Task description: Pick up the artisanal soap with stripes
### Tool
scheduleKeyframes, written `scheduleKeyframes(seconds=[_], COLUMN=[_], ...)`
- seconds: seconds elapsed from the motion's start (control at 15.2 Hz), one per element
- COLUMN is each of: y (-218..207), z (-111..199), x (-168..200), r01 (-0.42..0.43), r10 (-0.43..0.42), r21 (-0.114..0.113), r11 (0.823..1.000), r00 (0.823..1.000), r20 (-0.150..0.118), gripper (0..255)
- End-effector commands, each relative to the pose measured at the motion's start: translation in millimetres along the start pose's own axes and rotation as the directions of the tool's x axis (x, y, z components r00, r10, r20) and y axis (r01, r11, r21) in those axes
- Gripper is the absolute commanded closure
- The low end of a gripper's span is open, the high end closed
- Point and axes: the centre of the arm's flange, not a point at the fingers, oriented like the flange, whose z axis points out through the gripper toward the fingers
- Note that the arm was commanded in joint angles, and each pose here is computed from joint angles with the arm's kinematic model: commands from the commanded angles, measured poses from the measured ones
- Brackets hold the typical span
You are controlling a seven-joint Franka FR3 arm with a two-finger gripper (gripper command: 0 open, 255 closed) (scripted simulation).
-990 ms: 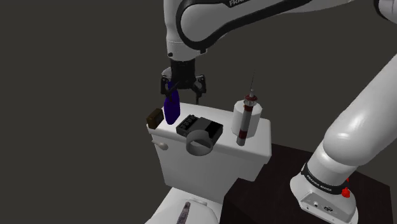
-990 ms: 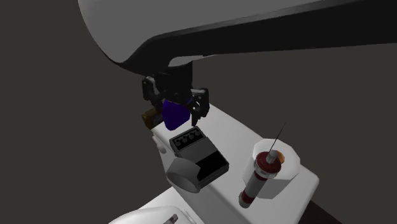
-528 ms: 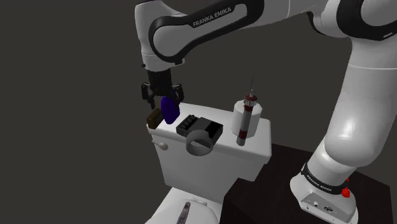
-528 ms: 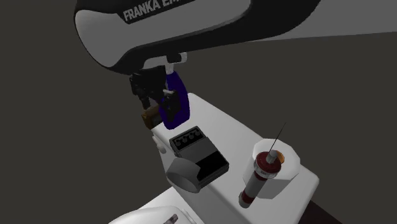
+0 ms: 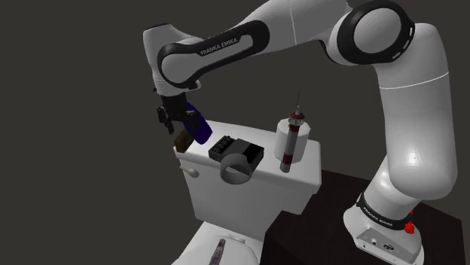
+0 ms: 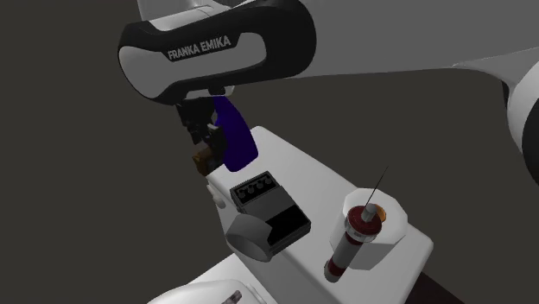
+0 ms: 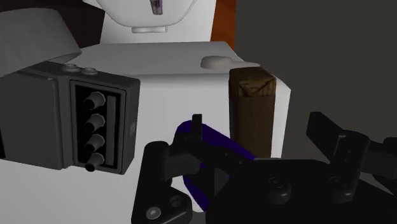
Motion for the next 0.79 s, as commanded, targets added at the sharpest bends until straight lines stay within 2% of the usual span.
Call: scheduleKeyframes(seconds=[0.0,0.2,0.4,0.46,0.73], y=[-2,-2,-3,-3,-2], z=[11,27,30,30,30], x=[0,0,0,0,0], r01=[-0.005,-0.005,-0.005,-0.005,-0.005], r10=[0.005,0.005,0.005,0.005,0.005], r21=[0.000,0.000,0.000,0.000,0.000], r11=[1.000,1.000,1.000,1.000,1.000], r00=[1.000,1.000,1.000,1.000,1.000], r20=[-0.001,-0.001,-0.001,-0.001,-0.001], gripper=[0,0,0,255,255])
